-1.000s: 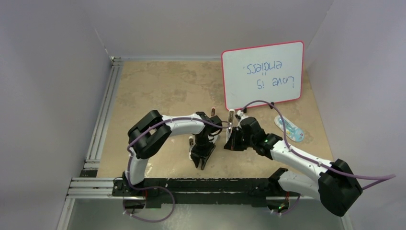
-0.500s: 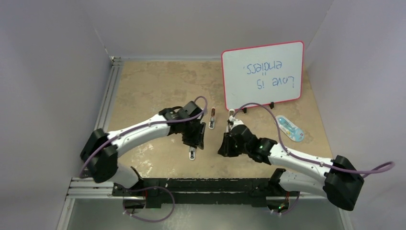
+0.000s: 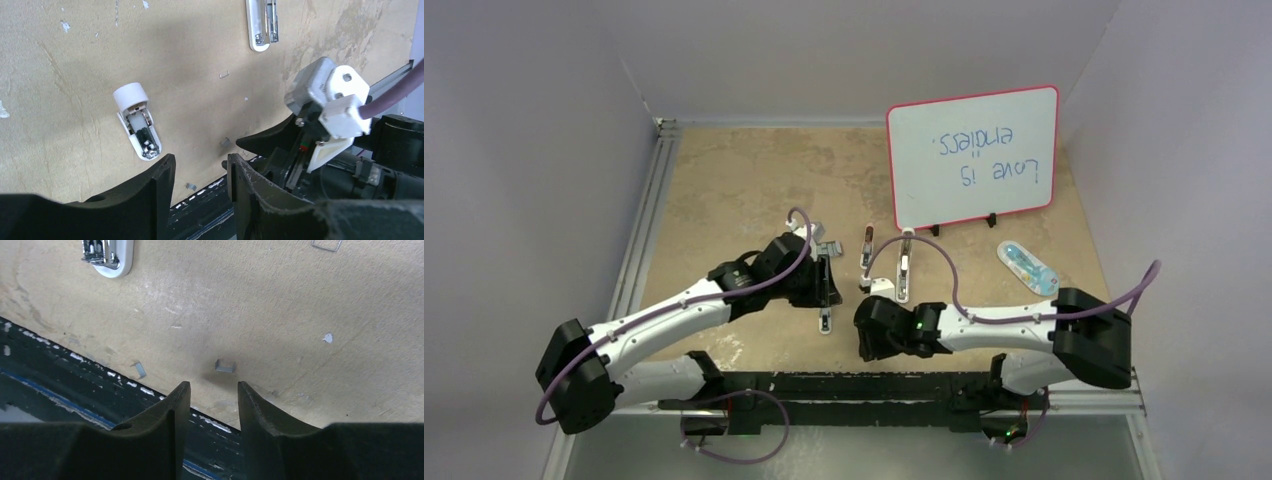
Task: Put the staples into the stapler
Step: Pick up the staple from the center of the board.
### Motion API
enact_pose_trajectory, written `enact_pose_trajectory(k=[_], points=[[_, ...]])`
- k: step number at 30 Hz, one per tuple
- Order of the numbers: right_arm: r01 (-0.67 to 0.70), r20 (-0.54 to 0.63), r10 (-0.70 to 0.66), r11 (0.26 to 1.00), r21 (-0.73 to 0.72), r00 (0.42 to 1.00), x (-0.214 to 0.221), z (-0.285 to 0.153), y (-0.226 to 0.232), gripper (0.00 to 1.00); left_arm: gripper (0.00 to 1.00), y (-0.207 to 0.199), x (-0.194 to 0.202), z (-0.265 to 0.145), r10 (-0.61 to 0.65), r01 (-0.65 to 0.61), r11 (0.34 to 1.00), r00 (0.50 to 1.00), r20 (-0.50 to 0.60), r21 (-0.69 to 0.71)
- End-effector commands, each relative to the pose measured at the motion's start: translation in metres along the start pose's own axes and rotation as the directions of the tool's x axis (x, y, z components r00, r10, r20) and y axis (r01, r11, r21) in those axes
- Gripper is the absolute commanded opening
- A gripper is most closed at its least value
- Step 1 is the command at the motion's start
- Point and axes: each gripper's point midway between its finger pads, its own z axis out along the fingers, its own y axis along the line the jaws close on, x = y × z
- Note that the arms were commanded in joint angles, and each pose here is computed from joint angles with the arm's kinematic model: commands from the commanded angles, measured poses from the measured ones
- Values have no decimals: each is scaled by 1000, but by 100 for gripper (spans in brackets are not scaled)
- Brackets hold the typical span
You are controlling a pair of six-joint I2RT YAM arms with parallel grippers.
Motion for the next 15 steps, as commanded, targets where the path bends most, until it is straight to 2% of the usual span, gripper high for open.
enact_pose_trajectory(k=[1,7,15], points=[[-9,36,7,998,68,999,-11,1,5,44,42,-10,-17,-3,-16,12,999,996,84,46],[-2,36,-4,982,187,999,-15,11,-4,43,43,-6,-19,-3,-3,0,1000,995,96,30],[-10,20,5,960,279,1000,-13,12,-16,29,43,-1,-19,-7,-5,3,1000,993,122,22]])
